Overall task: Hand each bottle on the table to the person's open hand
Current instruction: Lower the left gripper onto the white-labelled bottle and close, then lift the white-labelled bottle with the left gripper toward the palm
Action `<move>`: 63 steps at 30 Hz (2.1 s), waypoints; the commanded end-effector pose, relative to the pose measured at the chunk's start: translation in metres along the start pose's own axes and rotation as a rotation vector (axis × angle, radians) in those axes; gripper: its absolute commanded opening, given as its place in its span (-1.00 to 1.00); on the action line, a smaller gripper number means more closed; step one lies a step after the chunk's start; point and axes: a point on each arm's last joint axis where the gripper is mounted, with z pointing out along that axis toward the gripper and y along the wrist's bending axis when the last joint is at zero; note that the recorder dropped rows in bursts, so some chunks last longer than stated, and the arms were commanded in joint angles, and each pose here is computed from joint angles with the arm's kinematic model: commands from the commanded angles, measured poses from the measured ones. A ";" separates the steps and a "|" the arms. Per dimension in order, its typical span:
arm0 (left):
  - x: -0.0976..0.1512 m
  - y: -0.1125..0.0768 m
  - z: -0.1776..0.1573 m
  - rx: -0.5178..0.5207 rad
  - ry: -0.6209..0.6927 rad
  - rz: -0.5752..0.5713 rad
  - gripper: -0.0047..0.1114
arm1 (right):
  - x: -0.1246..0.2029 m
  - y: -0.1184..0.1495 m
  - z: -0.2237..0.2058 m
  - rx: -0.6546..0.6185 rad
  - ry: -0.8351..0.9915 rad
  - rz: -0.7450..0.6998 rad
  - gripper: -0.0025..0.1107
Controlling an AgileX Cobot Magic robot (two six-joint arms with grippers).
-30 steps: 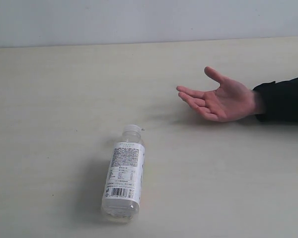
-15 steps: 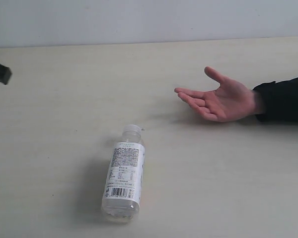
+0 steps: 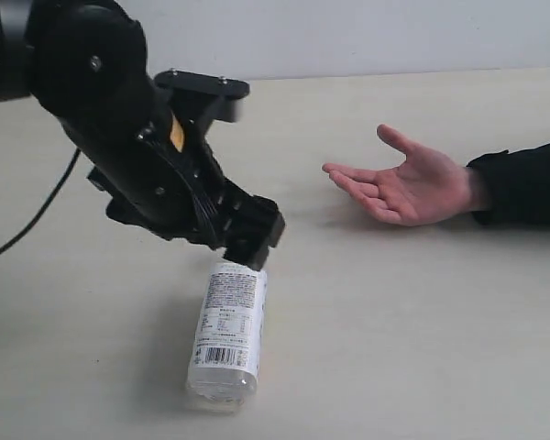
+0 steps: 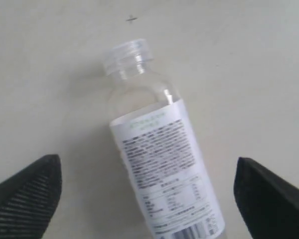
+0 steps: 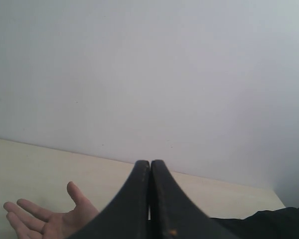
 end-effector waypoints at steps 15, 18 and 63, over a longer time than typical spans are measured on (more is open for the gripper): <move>0.004 -0.027 0.073 -0.020 0.080 -0.040 0.62 | -0.001 0.000 -0.001 -0.007 -0.014 0.004 -0.96; 0.005 -0.027 0.078 -0.027 0.094 -0.040 0.62 | -0.001 0.000 -0.001 -0.007 -0.014 0.004 -0.96; -0.098 -0.075 -0.049 0.201 -0.342 -0.159 -0.92 | -0.001 0.000 -0.001 -0.007 -0.014 0.004 -0.96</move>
